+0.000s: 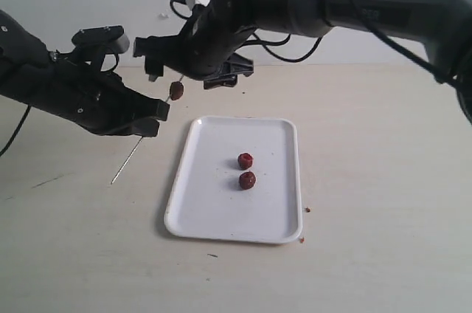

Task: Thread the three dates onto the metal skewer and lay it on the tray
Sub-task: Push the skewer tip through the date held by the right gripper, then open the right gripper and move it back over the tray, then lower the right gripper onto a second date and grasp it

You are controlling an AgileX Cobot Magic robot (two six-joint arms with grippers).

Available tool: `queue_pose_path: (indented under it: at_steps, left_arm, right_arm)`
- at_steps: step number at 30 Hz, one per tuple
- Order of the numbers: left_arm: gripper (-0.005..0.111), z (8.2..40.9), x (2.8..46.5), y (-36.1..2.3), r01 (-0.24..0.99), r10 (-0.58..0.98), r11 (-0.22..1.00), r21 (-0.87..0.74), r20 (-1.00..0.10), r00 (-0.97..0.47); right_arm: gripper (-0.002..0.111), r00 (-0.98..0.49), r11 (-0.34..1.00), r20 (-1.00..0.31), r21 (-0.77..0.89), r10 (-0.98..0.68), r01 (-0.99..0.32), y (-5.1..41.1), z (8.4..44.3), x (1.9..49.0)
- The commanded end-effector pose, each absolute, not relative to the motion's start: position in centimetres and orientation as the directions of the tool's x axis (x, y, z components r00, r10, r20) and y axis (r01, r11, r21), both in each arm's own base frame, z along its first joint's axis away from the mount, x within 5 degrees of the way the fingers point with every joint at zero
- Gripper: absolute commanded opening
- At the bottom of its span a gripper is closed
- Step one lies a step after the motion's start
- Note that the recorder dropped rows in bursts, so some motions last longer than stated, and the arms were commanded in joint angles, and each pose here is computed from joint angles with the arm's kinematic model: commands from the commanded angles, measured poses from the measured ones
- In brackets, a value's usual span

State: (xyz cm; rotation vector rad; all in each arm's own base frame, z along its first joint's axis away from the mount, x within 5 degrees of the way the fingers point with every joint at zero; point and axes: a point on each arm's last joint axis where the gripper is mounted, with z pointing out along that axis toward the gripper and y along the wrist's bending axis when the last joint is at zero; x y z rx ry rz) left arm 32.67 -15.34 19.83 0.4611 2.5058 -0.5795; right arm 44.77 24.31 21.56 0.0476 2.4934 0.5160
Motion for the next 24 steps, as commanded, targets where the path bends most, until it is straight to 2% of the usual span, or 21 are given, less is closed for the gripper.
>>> queue_pose_path:
  at_steps: [1,5,8,12,15,18,22,24]
  left_arm:
    - [0.000,19.8,32.3,-15.2,0.491,0.298,0.830,-0.265,-0.533,-0.792]
    - [0.000,19.4,32.0,-14.7,0.556,0.409,0.809,-0.189,-0.498,-0.764]
    - [0.000,19.2,32.1,-13.6,0.555,0.439,0.818,-0.148,-0.461,-0.771]
    - [0.000,19.0,32.5,-12.0,0.514,0.416,0.848,-0.131,-0.436,-0.798]
    - [0.000,19.0,32.6,-11.3,0.502,0.409,0.854,-0.137,-0.422,-0.809]
    - [0.000,18.9,32.4,-11.2,0.533,0.447,0.836,-0.127,-0.406,-0.797]
    - [0.000,18.9,32.4,-11.2,0.577,0.494,0.810,-0.105,-0.410,-0.767]
    - [0.000,18.9,32.4,-11.2,0.594,0.511,0.799,-0.094,-0.415,-0.753]
  right_arm:
    - [0.082,-0.819,0.950,-0.548,0.313,0.169,-0.013,19.4,24.5,45.5]
    - [0.082,-0.826,0.984,-0.557,0.176,0.087,-0.015,15.6,26.1,45.5]
    - [0.082,-0.841,0.992,-0.536,0.053,-0.068,-0.114,13.9,26.9,45.0]
    - [0.079,-0.851,0.928,-0.377,-0.079,-0.365,-0.363,13.9,26.3,43.5]
    - [0.077,-0.857,0.882,-0.211,-0.089,-0.471,-0.463,14.3,24.5,42.6]
    - [0.076,-0.785,0.801,-0.158,-0.103,-0.598,-0.590,15.3,23.1,42.5]
    - [0.076,-0.573,0.582,-0.102,-0.097,-0.813,-0.808,17.6,21.1,42.0]
    - [0.076,-0.509,0.518,-0.107,-0.099,-0.854,-0.849,18.8,20.3,41.9]
